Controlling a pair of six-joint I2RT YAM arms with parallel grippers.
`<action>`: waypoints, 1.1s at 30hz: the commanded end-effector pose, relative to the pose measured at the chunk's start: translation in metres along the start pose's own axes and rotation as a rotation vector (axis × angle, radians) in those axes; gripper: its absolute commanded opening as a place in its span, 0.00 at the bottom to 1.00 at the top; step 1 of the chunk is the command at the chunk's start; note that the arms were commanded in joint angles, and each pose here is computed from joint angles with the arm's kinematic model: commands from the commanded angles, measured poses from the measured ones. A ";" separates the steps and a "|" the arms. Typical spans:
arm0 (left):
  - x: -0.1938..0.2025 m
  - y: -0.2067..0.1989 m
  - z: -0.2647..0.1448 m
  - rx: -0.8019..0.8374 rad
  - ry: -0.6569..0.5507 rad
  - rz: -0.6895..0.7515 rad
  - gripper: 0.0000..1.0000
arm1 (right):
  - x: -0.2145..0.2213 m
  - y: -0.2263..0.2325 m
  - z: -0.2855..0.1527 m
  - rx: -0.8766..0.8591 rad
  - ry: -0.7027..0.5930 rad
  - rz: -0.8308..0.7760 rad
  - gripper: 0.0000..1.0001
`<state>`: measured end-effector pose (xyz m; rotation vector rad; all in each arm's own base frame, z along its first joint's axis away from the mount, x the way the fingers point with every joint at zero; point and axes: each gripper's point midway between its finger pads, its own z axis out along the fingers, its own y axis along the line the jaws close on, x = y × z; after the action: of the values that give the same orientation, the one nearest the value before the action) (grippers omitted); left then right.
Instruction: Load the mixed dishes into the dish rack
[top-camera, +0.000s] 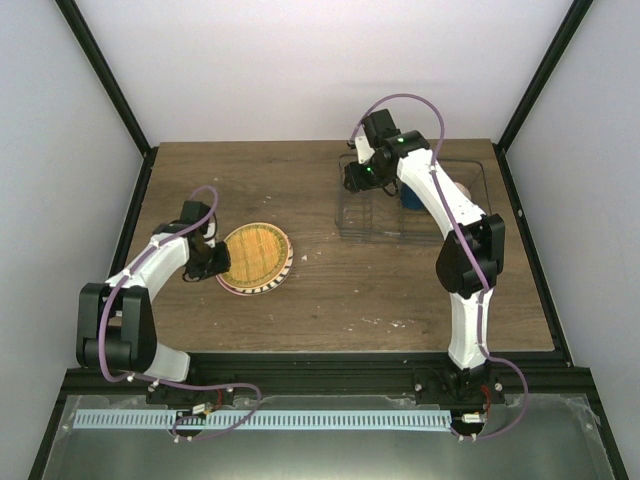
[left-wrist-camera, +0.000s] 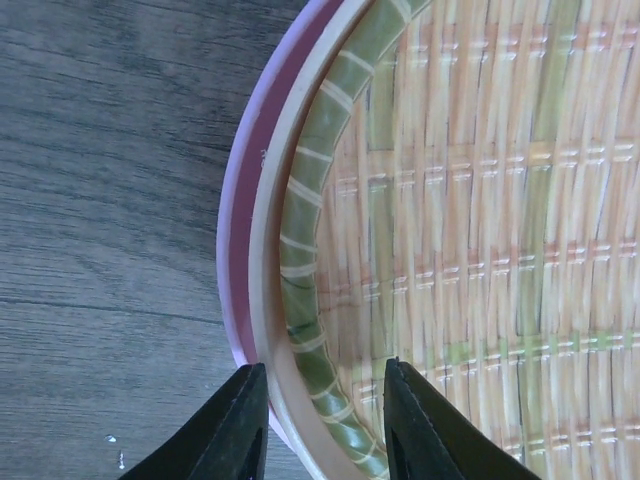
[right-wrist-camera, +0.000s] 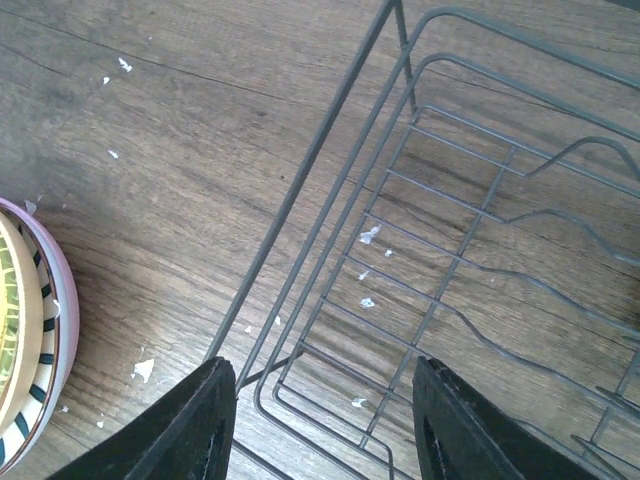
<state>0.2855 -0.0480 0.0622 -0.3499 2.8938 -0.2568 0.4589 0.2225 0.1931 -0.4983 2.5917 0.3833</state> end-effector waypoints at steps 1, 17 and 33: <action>-0.008 0.000 0.000 -0.005 -0.017 0.002 0.34 | -0.018 -0.002 -0.029 0.023 -0.077 -0.022 0.50; -0.001 0.002 0.010 0.008 -0.017 -0.018 0.35 | -0.015 -0.006 -0.020 0.039 -0.056 -0.031 0.50; 0.006 0.011 0.015 0.187 -0.074 -0.130 0.37 | -0.011 -0.007 -0.009 0.040 -0.036 -0.035 0.50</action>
<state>0.2822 -0.0364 0.0446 -0.4820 2.7882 -0.4001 0.4637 0.2125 0.1922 -0.4985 2.5871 0.3260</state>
